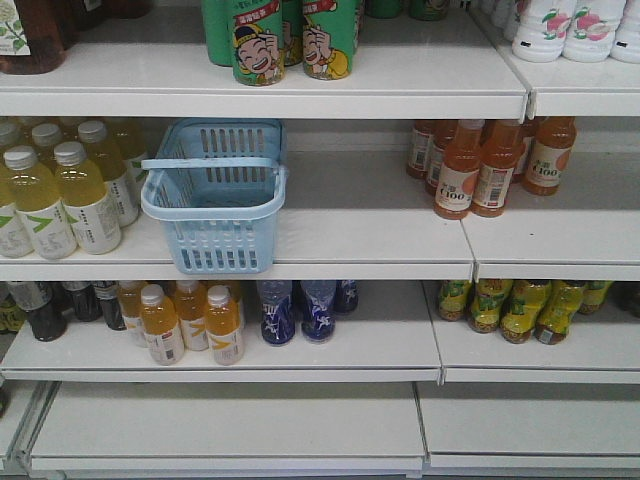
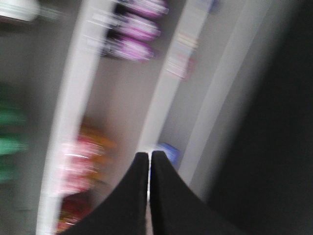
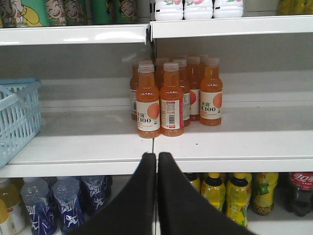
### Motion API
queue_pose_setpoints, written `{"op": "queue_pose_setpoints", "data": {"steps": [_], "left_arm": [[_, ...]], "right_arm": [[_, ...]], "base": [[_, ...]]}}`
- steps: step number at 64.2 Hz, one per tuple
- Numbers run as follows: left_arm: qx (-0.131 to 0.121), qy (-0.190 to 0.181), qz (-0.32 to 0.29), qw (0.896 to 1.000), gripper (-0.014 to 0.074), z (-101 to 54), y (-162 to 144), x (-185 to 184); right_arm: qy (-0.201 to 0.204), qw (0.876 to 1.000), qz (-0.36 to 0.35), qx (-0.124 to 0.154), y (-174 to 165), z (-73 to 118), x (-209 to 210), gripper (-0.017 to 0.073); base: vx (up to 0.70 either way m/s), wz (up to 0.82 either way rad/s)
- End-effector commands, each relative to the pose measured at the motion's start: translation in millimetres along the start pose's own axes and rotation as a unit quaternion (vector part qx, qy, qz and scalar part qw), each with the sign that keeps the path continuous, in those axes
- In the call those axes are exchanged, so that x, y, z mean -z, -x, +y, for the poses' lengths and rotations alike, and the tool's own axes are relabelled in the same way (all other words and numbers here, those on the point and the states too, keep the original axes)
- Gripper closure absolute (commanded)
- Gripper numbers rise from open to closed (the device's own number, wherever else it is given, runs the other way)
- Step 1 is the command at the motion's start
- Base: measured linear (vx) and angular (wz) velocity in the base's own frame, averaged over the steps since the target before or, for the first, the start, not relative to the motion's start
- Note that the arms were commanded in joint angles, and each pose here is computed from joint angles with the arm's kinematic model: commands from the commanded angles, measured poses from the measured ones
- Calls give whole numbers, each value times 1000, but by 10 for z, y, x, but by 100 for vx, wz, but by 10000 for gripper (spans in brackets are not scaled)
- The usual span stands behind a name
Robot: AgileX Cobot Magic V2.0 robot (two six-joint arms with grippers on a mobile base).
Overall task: Place coke in basket with both arms
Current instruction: 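Swing the left arm up toward the light-blue basket on the shelf, then close the left gripper on the light-blue basket handle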
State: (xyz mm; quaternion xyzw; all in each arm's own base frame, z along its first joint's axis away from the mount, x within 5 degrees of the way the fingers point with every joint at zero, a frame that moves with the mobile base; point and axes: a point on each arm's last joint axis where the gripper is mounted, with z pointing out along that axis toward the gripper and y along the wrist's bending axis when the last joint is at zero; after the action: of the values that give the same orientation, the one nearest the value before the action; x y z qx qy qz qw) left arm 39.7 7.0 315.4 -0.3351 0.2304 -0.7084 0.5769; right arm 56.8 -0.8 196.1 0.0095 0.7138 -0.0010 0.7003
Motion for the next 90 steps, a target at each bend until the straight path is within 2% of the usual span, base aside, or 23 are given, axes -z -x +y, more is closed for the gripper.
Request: {"op": "queue_pose_setpoints", "data": {"steps": [1, 4, 5, 7, 10, 16, 20, 24, 26, 31, 38, 46, 53, 61, 64, 66, 71, 77, 82, 90], "left_arm": [[-76, -124, 96, 985, 600, -509, -279, -260], [-119, -126, 121, 977, 600, -618, -369, -383], [-138, -113, 128, 976, 600, -619, -396, -458], [-159, -103, 138, 972, 600, -632, -431, -537], [-197, -65, 151, 966, 600, -594, -469, -679], [-224, 28, 151, 963, 600, -332, -439, -908], [-225, 92, 146, 959, 597, -70, -387, -1028], [-223, 136, 147, 954, 596, 163, -352, -1124], [-218, 153, 150, 952, 594, 283, -339, -1174], [-191, 168, 162, 953, 592, 549, -330, -1292], [-134, 161, 183, 960, 591, 889, -334, -1421], [-96, 192, 195, 957, 589, 1391, -278, -1472], [-67, 192, 206, 957, 551, 1729, -241, -1462], [-32, 205, 206, 956, 396, 2050, -193, -1459], [-7, 222, 199, 955, 276, 2207, -162, -1462], [2, 229, 194, 954, 233, 2273, -147, -1473], [38, 251, 181, 950, 52, 2464, -114, -1511], [47, 265, 177, 947, -81, 2692, -78, -1570], [48, 265, 180, 946, -126, 2821, -67, -1650], [48, 264, 180, 946, -113, 3040, -39, -1775]], "right_arm": [[-1, 999, -38, 2, 46, -2, 8, 564], [-1, 999, -38, 2, 46, -2, 8, 564], [-1, 999, -38, 2, 46, -2, 8, 564], [-1, 999, -38, 2, 46, -2, 8, 564], [-1, 999, -38, 2, 46, -2, 8, 564], [-1, 999, -38, 2, 46, -2, 8, 564], [-1, 999, -38, 2, 46, -2, 8, 564], [-1, 999, -38, 2, 46, -2, 8, 564], [-1, 999, -38, 2, 46, -2, 8, 564], [-1, 999, -38, 2, 46, -2, 8, 564], [-1, 999, -38, 2, 47, -2, 8, 564], [-1, 999, -38, 2, 46, -2, 8, 564], [-1, 999, -38, 2, 46, -2, 8, 564], [-1, 999, -38, 2, 46, -2, 8, 564], [-1, 999, -38, 2, 46, -2, 8, 564], [-1, 999, -38, 2, 46, -2, 8, 564], [-1, 999, -38, 2, 46, -2, 8, 564], [-1, 999, -38, 2, 46, -2, 8, 564], [-1, 999, -38, 2, 46, -2, 8, 564], [-1, 999, -38, 2, 46, -2, 8, 564]], "base": [[0, 0], [0, 0], [0, 0], [0, 0], [0, 0], [0, 0], [0, 0], [0, 0], [0, 0], [0, 0], [0, 0], [0, 0], [0, 0], [0, 0], [0, 0], [0, 0], [0, 0], [0, 0], [0, 0], [0, 0]]}}
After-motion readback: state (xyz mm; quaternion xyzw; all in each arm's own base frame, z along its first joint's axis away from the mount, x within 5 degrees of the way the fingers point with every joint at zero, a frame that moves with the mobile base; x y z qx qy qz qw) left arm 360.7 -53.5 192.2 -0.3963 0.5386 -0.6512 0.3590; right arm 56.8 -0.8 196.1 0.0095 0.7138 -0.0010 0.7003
